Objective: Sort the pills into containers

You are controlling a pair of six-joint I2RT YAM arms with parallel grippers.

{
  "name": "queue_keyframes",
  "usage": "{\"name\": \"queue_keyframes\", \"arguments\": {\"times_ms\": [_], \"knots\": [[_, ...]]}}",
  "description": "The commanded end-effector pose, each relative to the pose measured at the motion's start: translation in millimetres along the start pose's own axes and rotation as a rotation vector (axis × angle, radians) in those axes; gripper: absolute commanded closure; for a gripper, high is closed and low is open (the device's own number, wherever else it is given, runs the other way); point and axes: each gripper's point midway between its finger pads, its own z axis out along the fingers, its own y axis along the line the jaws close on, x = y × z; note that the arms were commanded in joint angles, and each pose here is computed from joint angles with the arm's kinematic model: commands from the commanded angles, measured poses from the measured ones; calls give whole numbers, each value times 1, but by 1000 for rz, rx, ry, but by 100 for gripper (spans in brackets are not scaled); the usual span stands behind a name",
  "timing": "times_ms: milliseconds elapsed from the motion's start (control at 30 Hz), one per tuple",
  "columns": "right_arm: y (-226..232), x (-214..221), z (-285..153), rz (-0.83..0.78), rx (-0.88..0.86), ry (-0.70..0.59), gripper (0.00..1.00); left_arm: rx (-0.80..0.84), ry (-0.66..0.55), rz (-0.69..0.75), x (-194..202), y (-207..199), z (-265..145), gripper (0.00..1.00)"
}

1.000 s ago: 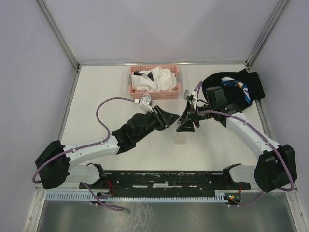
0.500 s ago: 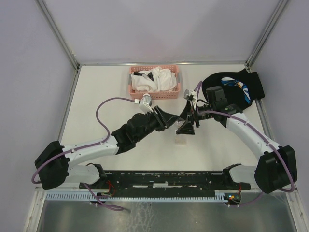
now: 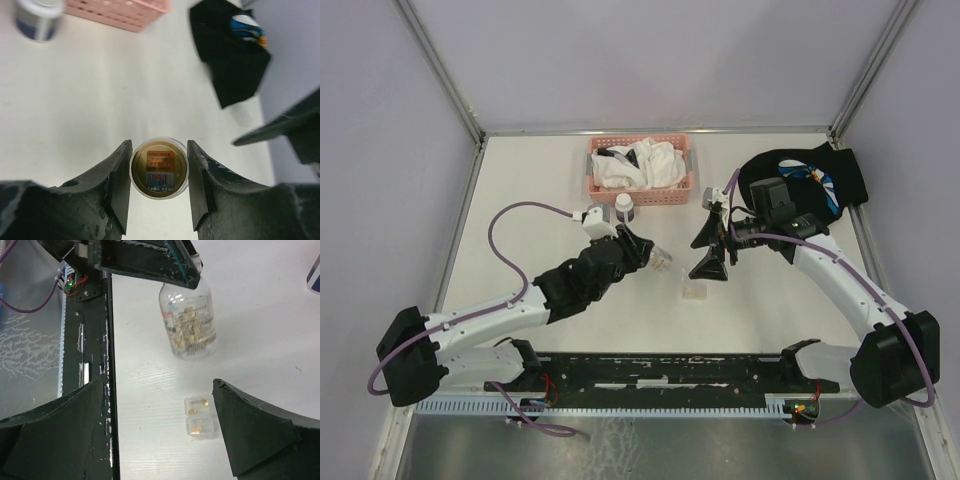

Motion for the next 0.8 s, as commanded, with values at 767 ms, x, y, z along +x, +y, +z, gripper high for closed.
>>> {"name": "queue_keyframes", "arguments": {"times_ms": [767], "knots": [[-3, -14, -7, -98, 35, 4, 1, -899, -168, 500, -89, 199, -23, 82]]}}
